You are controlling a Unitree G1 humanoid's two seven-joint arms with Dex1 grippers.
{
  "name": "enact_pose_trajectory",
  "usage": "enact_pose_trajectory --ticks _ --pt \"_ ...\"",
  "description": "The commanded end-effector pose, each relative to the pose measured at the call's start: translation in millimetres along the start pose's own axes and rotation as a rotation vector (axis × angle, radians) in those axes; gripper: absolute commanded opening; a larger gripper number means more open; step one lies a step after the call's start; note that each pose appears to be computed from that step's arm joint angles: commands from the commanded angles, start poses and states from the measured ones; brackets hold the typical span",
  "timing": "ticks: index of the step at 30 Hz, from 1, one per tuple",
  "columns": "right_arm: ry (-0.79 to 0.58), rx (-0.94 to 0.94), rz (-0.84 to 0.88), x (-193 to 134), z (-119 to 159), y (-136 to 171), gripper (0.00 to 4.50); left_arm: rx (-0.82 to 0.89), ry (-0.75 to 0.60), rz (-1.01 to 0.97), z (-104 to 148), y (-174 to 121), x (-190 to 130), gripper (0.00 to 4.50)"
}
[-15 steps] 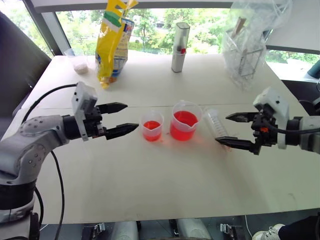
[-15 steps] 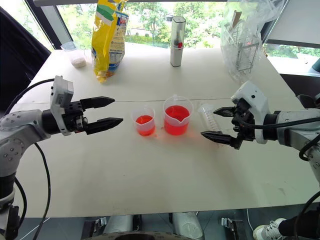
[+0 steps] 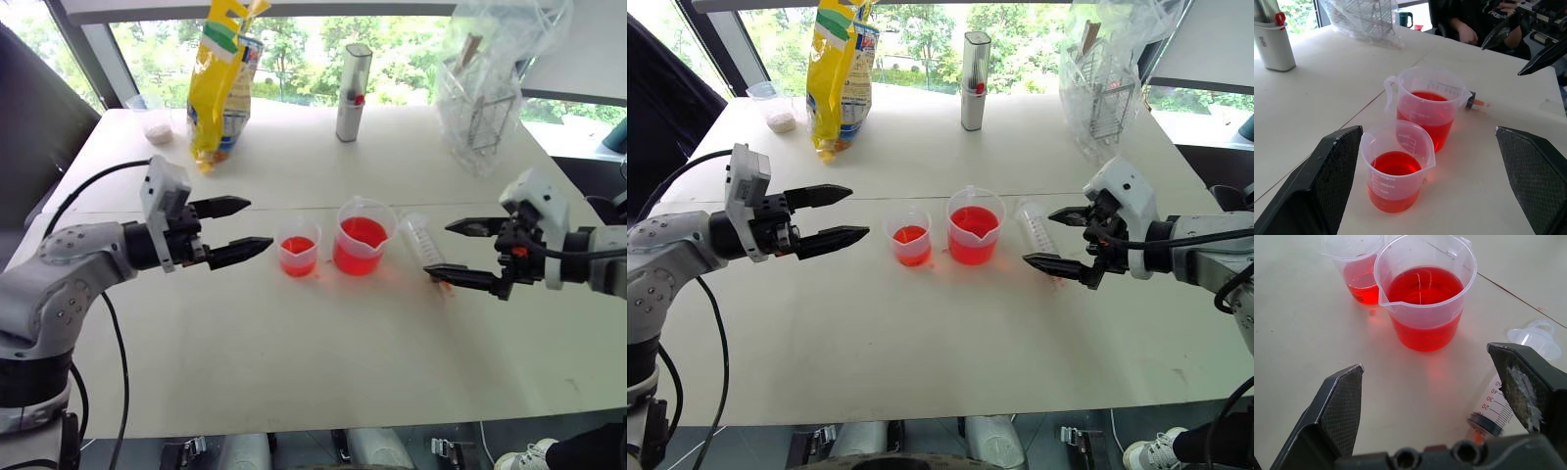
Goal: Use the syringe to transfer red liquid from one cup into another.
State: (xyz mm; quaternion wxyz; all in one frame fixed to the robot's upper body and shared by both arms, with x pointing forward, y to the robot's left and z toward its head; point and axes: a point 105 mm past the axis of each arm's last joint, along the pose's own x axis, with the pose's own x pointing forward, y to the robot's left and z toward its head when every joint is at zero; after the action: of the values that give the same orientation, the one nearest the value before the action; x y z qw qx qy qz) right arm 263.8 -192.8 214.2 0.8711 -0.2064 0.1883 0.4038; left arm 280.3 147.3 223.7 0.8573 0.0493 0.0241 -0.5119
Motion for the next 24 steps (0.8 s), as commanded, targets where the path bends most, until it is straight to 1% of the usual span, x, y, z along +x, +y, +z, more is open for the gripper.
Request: enact_pose_trajectory --ticks 1,6,11,15,19,24 --pt "0.003 -0.031 -0.027 -4.2 4.4 -2.9 4.44 0.034 -0.025 -0.008 8.6 -3.2 -0.8 4.50" --pt "0.015 -0.012 -0.036 -3.0 5.5 -5.8 4.44 0.034 -0.021 -0.009 7.8 -3.2 -0.7 4.50" --pt "0.054 0.005 -0.074 1.7 4.0 -16.6 4.44 0.040 -0.025 -0.012 7.8 -3.7 0.5 4.50" --pt "0.153 0.087 -0.140 16.2 -1.2 -39.3 4.44 0.043 -0.034 -0.022 9.2 -4.6 2.9 4.50" --pt "0.263 0.209 -0.203 35.3 -9.8 -61.5 4.44 0.055 -0.041 -0.024 10.3 -5.9 5.9 4.50" --pt "0.372 0.308 -0.227 60.5 -17.3 -75.7 4.44 0.054 -0.047 -0.022 9.1 -7.8 6.6 4.50"
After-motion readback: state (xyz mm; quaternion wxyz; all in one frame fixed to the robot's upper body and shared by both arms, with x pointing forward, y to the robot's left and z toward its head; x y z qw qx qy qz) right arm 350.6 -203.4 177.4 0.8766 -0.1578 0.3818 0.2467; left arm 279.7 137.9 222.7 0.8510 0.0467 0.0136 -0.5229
